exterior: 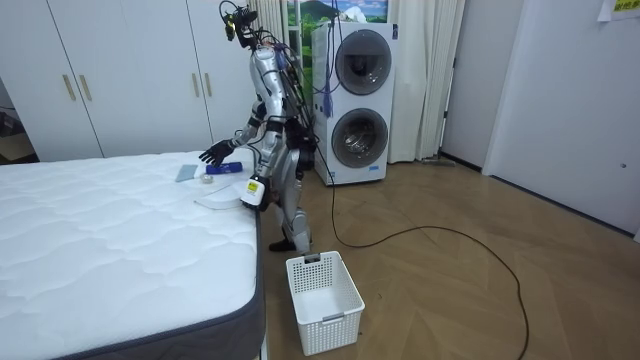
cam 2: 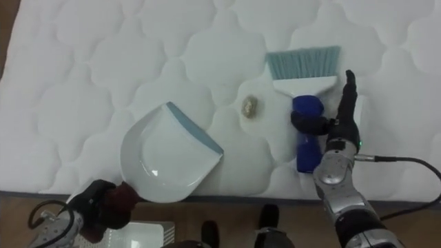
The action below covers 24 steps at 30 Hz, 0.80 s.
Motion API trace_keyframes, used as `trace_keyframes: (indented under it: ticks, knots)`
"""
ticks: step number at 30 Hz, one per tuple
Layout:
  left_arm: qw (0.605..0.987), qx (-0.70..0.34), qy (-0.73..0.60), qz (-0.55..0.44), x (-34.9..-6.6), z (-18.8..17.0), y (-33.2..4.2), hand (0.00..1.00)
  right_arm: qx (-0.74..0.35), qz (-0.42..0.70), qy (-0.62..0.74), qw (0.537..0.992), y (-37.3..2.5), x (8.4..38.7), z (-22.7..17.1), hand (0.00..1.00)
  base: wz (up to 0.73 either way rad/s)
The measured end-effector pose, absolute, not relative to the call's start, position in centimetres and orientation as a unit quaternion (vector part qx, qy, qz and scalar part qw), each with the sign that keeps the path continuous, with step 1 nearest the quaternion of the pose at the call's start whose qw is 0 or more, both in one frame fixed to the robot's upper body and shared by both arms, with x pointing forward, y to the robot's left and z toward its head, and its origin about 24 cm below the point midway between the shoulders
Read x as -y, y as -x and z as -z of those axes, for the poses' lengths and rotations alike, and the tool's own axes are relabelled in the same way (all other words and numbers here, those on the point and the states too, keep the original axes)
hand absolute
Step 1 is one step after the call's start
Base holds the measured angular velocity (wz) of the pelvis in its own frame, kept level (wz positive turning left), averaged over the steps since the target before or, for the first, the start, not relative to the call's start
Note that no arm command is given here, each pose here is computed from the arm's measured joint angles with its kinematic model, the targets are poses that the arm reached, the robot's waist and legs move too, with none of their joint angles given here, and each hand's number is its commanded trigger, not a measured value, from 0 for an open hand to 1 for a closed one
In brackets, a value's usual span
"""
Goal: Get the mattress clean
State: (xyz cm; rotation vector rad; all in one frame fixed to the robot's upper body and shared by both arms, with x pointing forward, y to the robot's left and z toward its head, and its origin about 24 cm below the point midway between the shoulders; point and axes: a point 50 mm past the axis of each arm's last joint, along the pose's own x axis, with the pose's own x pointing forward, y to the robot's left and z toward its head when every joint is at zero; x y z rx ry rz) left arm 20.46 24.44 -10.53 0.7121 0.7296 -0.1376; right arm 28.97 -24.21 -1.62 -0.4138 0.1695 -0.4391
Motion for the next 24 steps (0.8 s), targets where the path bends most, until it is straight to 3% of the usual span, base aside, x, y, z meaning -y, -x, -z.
trace_keyframes:
  ticks: [24]
  knots:
    - [0.872,-0.341,-0.349,0.044,-24.3,10.6,-20.2,1.00,-0.091,0.214,0.173,0.957,-29.6,23.7,1.4,0.00,-0.01]
